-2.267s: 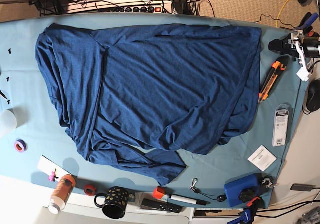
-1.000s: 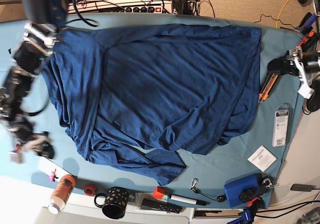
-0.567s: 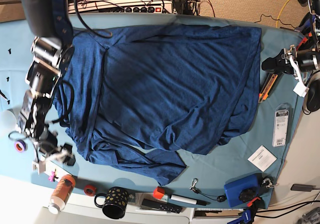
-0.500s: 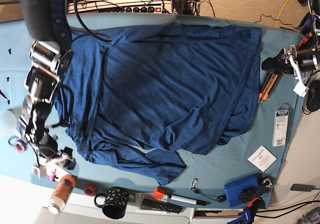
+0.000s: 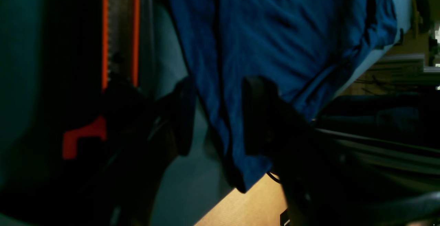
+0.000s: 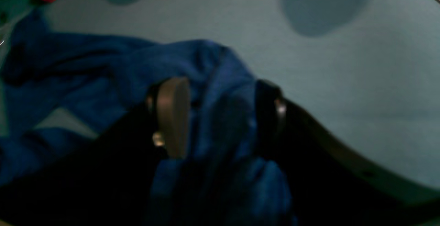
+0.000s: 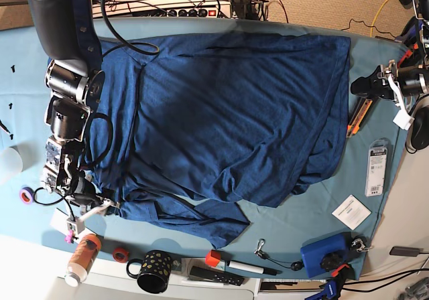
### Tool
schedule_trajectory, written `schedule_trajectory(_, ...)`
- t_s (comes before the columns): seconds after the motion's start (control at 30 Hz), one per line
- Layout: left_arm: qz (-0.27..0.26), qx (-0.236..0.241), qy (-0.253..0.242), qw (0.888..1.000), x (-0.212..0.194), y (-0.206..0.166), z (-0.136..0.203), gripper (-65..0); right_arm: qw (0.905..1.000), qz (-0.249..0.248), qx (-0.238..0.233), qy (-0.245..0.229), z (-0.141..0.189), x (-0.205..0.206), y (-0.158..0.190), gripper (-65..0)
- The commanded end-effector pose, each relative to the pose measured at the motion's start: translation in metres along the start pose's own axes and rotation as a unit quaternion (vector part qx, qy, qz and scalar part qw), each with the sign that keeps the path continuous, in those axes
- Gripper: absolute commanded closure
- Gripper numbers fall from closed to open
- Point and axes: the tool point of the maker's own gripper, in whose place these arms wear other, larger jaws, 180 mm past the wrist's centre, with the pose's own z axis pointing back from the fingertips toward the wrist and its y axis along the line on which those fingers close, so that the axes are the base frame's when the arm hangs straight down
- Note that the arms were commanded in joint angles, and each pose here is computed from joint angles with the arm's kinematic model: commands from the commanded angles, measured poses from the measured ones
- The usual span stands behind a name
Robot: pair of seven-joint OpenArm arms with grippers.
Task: Layout the t-shirt on the table in an organized manner, then fold the t-shirt properly
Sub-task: 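Move the right gripper down to the shirt hem corner and grasp it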
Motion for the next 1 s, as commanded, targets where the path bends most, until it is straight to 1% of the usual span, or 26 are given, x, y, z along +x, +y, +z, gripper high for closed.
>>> schedule_trajectory(0.0,-0.014,0.003,-0.018,1.0,0.016,-0.001,0.01,-23.4,0.9991,0.006,0.0,-0.041,0.008,0.035,-0.001,-21.5)
schedule_trajectory(0.1,-0.014,0.003,-0.019,1.0,0.016,-0.001,0.009,-23.4,0.9993,0.018,-0.009,-0.033,0.008,0.032,-0.004,-8.8)
schedule_trajectory(0.17,-0.014,0.003,-0.019,1.0,0.016,-0.001,0.009,-23.4,0.9992,0.021,-0.011,-0.031,0.008,0.032,-0.004,-1.9)
schedule_trajectory(0.2,-0.014,0.003,-0.018,1.0,0.016,-0.001,0.01,-23.4,0.9992,0.023,-0.012,-0.031,0.008,0.031,-0.005,0.0)
schedule_trajectory(0.5,-0.014,0.003,-0.018,1.0,0.016,-0.001,0.01,-23.4,0.9984,0.032,-0.018,-0.043,0.009,0.036,-0.006,0.0)
schedule_trajectory(0.53,-0.014,0.003,-0.018,1.0,0.016,-0.001,0.01,-23.4,0.9982,0.038,-0.022,-0.042,0.009,0.036,-0.008,-5.6)
schedule_trajectory(0.6,-0.014,0.003,-0.019,1.0,0.016,-0.001,0.01,-23.4,0.9976,0.05,-0.031,-0.035,0.008,0.033,-0.011,-25.7)
schedule_trajectory(0.63,-0.014,0.003,-0.019,1.0,0.016,-0.001,0.01,-23.4,0.9974,0.053,-0.038,-0.032,0.008,0.031,-0.014,-31.3)
schedule_trajectory(0.67,-0.014,0.003,-0.019,1.0,0.016,-0.001,0.009,-23.4,0.9972,0.049,-0.047,-0.031,0.008,0.03,-0.017,-32.3)
schedule_trajectory(0.73,-0.014,0.003,-0.018,1.0,0.016,-0.001,0.01,-23.4,0.9969,0.04,-0.061,-0.028,0.007,0.023,-0.024,-32.3)
schedule_trajectory(0.97,-0.012,-0.001,-0.021,1.0,0.016,-0.002,0.007,-23.4,0.997,0.04,-0.058,-0.033,0.0,-0.005,-0.023,-32.2)
